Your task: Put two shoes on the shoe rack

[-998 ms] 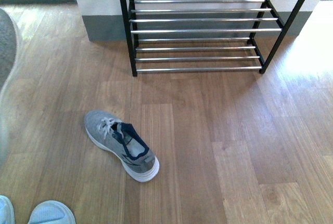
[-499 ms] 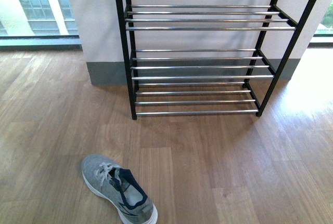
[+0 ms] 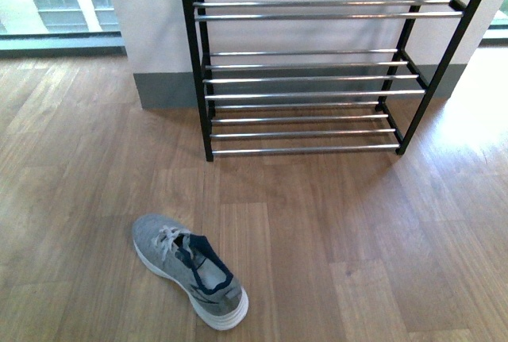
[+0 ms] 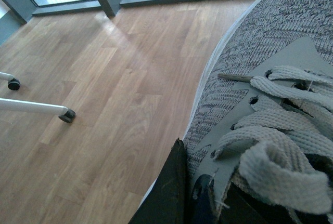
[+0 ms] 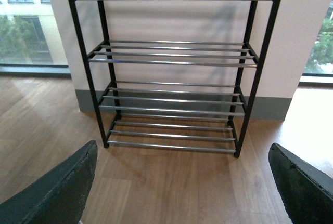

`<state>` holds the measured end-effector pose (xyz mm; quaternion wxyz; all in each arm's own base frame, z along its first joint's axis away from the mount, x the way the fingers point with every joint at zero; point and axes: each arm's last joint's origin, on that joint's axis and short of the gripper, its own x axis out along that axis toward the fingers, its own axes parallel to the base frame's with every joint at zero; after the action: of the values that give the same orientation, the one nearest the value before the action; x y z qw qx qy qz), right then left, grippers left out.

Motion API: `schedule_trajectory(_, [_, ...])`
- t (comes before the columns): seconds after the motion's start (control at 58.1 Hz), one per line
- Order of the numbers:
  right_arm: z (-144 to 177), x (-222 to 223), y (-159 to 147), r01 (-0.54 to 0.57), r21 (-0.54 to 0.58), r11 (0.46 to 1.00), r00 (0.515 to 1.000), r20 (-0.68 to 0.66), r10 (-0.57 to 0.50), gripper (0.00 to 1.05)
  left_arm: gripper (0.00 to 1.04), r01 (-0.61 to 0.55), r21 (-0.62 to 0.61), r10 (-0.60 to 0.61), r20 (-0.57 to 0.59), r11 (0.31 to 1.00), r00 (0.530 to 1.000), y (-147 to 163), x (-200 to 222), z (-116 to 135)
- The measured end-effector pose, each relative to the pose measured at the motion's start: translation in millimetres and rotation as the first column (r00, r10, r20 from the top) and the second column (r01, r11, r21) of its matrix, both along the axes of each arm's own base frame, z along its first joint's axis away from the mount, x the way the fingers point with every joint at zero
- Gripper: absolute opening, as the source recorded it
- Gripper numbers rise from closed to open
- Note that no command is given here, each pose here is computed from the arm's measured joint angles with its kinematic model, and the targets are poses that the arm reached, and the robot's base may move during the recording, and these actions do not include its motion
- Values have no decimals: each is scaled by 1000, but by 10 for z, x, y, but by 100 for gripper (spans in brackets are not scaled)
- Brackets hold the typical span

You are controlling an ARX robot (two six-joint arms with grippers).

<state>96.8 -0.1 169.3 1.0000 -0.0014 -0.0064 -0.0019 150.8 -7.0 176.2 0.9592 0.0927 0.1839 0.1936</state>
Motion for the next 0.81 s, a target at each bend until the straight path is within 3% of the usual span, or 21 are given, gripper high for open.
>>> schedule_trajectory(0.241, [0,0,2,-6,0,1000,1000,0,6,95,2,-24,9,24,1,1000,1000,11,-3,1])
schedule_trajectory(0.275, [-14,10,11,-77,-24,997,996,-51,76,95,2,-24,10,24,0,1000,1000,11,-3,1])
schedule_trajectory(0.327, [-20,123,105,-283,-63,957,948,-168,269,95,2,-23,10,23,0,1000,1000,11,-3,1])
schedule_trajectory(0.361, [-25,217,183,-345,-99,934,926,-200,321,95,2,-18,8,18,0,1000,1000,9,-2,0])
schedule_trajectory(0.533, [-118,691,652,-528,-215,822,834,-314,454,95,2,-3,3,3,-1,1000,1000,4,-1,-1])
schedule_trajectory(0.654, [-414,976,924,-616,-256,745,758,-450,472,95,2,-8,5,8,-1,1000,1000,5,-1,0])
schedule_trajectory(0.74, [-854,1177,1103,-686,-256,681,660,-613,434,95,2,-13,7,13,0,1000,1000,7,-2,0])
schedule_trajectory(0.808, [-1092,1247,1188,-711,-258,655,618,-674,405,95,2,-11,6,11,0,1000,1000,6,-2,0])
